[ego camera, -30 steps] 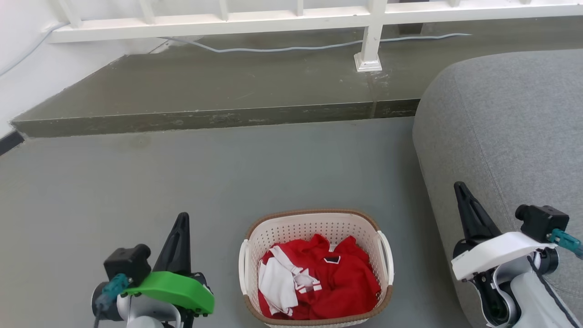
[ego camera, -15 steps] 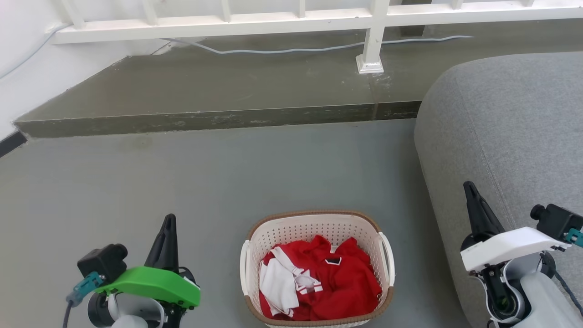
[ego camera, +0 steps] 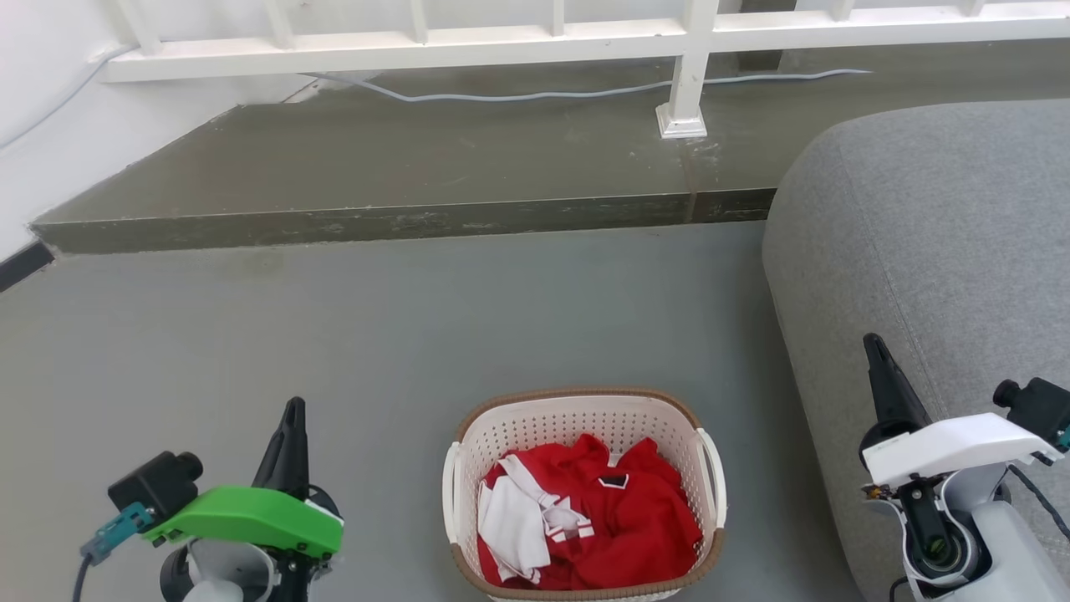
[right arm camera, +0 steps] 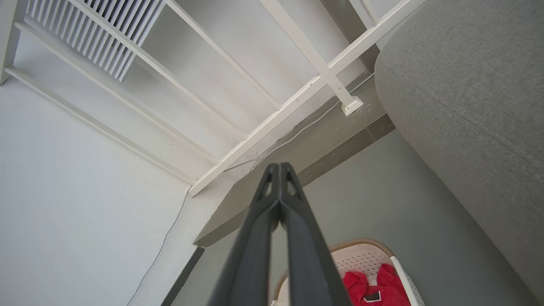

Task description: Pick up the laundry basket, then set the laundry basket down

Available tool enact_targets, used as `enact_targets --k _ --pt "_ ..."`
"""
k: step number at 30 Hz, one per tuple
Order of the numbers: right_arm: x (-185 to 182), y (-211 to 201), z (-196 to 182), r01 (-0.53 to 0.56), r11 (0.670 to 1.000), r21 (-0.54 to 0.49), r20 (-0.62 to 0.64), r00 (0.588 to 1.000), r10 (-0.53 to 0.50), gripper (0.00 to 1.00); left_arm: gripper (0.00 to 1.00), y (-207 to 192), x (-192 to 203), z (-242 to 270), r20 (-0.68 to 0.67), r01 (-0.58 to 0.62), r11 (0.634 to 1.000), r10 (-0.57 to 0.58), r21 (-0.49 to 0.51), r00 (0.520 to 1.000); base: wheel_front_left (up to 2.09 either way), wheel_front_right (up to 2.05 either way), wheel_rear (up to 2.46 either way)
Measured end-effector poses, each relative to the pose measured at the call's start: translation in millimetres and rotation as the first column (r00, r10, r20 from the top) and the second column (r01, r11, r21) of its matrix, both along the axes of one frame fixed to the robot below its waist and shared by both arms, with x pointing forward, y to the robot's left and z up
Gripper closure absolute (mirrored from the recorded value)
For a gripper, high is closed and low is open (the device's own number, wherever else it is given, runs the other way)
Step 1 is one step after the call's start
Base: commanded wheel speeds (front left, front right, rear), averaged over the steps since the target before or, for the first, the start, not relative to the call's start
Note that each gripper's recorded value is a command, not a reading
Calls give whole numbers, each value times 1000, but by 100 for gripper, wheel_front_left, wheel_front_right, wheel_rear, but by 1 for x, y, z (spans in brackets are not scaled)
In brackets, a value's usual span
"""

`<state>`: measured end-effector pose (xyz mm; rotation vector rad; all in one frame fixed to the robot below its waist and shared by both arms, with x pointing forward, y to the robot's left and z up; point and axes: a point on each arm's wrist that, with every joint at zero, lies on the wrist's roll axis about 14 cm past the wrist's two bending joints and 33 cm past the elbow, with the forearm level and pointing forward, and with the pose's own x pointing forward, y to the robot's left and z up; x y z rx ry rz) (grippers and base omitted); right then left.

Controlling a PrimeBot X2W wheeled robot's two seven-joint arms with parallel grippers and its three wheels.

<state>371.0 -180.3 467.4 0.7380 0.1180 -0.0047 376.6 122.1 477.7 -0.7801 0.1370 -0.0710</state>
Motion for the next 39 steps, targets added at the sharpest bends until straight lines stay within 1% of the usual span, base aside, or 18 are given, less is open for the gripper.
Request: enact_targets --k 8,10,18,29,39 --pt "1 -4 0 23 995 95 -13 1000 -22 100 100 8 0 -2 -25 -23 996 21 -82 999 0 0 0" --pt "1 -6 0 33 991 130 -19 999 -31 100 100 10 0 -3 -36 -34 992 30 -125 999 0 0 0" --pt "1 -9 -1 58 973 223 -32 998 -52 100 100 17 0 -5 -61 -52 977 40 -207 997 0 0 0" --pt "2 -13 0 89 933 349 -49 996 -77 100 100 26 -1 -8 -88 -87 941 61 -328 994 0 0 0" --pt "2 -16 1 110 880 462 -59 994 -94 100 100 34 -2 -8 -104 -110 893 72 -436 992 0 0 0"
